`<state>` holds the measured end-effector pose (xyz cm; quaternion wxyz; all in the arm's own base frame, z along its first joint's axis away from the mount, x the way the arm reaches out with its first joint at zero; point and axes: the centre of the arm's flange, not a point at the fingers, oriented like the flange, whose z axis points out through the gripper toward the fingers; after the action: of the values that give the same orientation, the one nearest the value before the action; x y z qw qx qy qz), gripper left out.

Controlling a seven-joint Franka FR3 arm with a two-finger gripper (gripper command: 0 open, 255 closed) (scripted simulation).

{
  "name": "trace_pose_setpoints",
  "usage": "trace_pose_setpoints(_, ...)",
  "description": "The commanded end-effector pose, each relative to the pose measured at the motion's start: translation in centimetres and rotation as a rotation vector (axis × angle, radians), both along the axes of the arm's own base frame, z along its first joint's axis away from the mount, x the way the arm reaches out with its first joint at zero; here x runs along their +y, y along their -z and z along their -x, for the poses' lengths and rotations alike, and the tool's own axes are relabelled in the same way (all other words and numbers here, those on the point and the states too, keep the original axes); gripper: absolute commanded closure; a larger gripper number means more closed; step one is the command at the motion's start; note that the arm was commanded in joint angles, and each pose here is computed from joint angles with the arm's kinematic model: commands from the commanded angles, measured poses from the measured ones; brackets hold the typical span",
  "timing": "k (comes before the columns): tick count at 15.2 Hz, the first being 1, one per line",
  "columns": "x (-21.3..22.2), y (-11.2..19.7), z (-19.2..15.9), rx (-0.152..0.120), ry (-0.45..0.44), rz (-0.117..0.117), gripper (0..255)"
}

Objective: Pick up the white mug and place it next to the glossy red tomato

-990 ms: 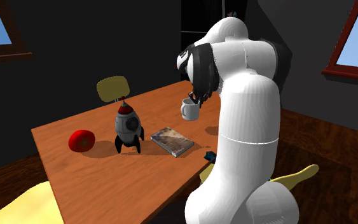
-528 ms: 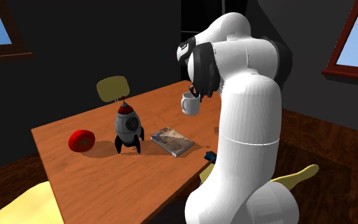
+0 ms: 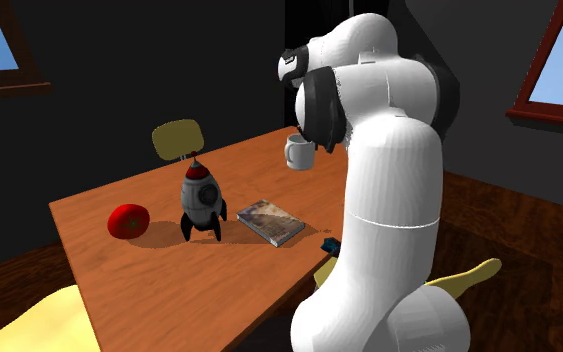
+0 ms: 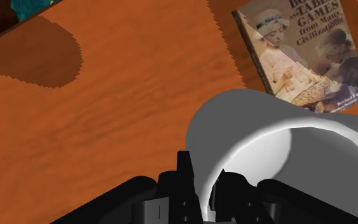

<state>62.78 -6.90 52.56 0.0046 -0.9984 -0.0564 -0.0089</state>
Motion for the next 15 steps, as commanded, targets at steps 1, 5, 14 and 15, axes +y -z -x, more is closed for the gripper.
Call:
trace_pose_setpoints(1, 0.0, -0.8, 0.2, 0.000, 0.000, 0.000, 255)
trace_pose_setpoints(5, 4.6, -0.8, 2.7, 0.000, 0.000, 0.000, 255)
trace_pose_setpoints(14, 15.0, -0.8, 8.4, 0.000, 0.000, 0.000, 255)
trace_pose_setpoints(15, 16.2, -0.8, 9.0, 0.000, 0.000, 0.000, 255)
